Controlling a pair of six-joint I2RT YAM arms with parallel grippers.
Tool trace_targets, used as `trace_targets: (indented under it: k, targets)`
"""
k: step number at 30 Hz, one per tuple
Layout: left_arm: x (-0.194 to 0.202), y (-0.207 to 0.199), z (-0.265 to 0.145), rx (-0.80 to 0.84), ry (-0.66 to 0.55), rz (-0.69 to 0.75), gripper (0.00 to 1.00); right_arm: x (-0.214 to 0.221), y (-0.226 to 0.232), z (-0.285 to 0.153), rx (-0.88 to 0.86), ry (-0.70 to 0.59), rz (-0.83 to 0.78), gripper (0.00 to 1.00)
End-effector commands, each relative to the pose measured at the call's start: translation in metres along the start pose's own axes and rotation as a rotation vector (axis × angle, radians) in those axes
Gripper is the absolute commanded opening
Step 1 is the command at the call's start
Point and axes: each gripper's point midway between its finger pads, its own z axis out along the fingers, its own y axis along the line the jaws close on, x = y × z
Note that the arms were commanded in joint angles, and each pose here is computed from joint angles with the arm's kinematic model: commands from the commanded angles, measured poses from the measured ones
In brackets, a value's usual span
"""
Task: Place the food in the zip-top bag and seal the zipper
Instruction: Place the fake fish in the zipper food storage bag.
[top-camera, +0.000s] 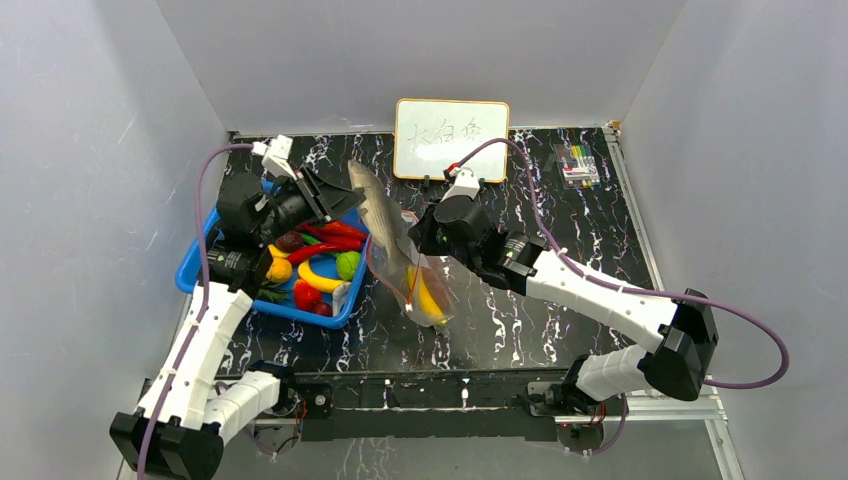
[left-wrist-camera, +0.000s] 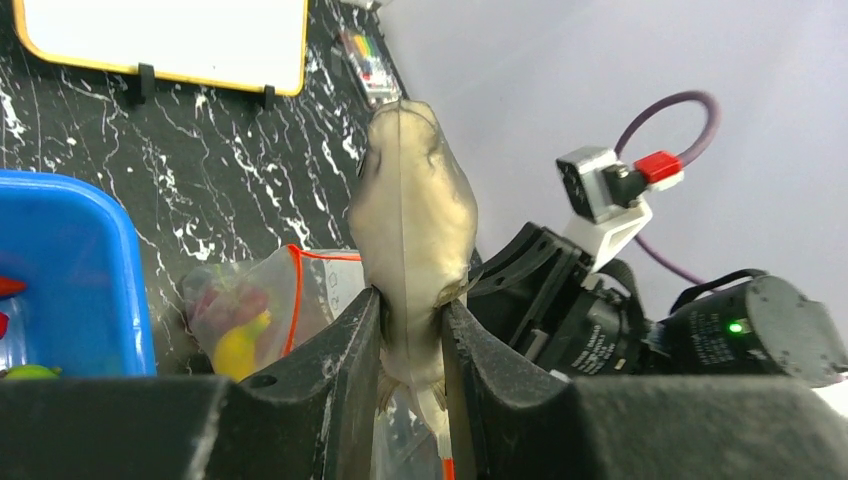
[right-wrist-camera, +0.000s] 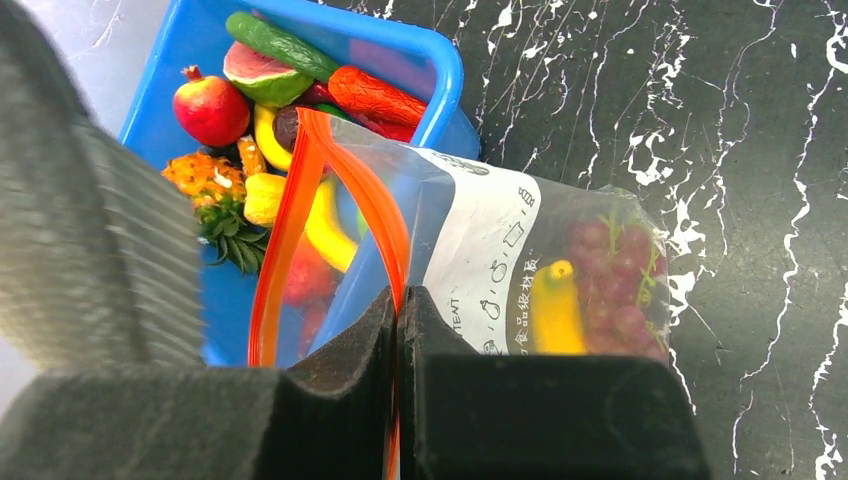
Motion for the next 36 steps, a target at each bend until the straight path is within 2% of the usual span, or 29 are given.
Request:
trace_targets:
  k: [1,4,9,14,20,25,30,33,36]
  targets:
    - [0.014,0.004,0.009,-0.01,0.038,0.074,0.0,-0.041,0.024,-0.015,-0.083,-0.121,0.068,0.0]
    - [0.025,0.012,0.014,-0.033,0.044,0.111,0.0,-0.045,0.029,-0.02,-0.11,-0.129,0.086,0.0]
    - [0.054,0.025,0.027,-0.068,0.131,0.108,0.0,-0.042,0.03,-0.02,-0.11,-0.117,0.121,0.0]
    - [0.068,0.025,0.032,-0.081,0.153,0.13,0.0,-0.049,0.026,-0.022,-0.089,-0.148,0.118,0.0]
    - [0.088,0.02,0.035,-0.057,0.245,0.145,0.0,-0.06,0.015,-0.028,-0.051,-0.214,0.135,0.0]
    - [0.099,0.024,0.034,-0.075,0.275,0.199,0.0,-0.065,0.014,-0.032,-0.051,-0.233,0.147,0.0]
    - [0.112,0.017,0.037,-0.046,0.332,0.189,0.0,-0.062,0.015,-0.03,-0.054,-0.226,0.148,0.0]
    - [0.116,0.018,0.038,-0.058,0.356,0.183,0.08,-0.058,0.016,-0.029,-0.063,-0.212,0.145,0.0]
    - [0.115,0.013,0.035,-0.043,0.358,0.184,0.26,-0.056,0.014,-0.029,-0.06,-0.206,0.142,0.0]
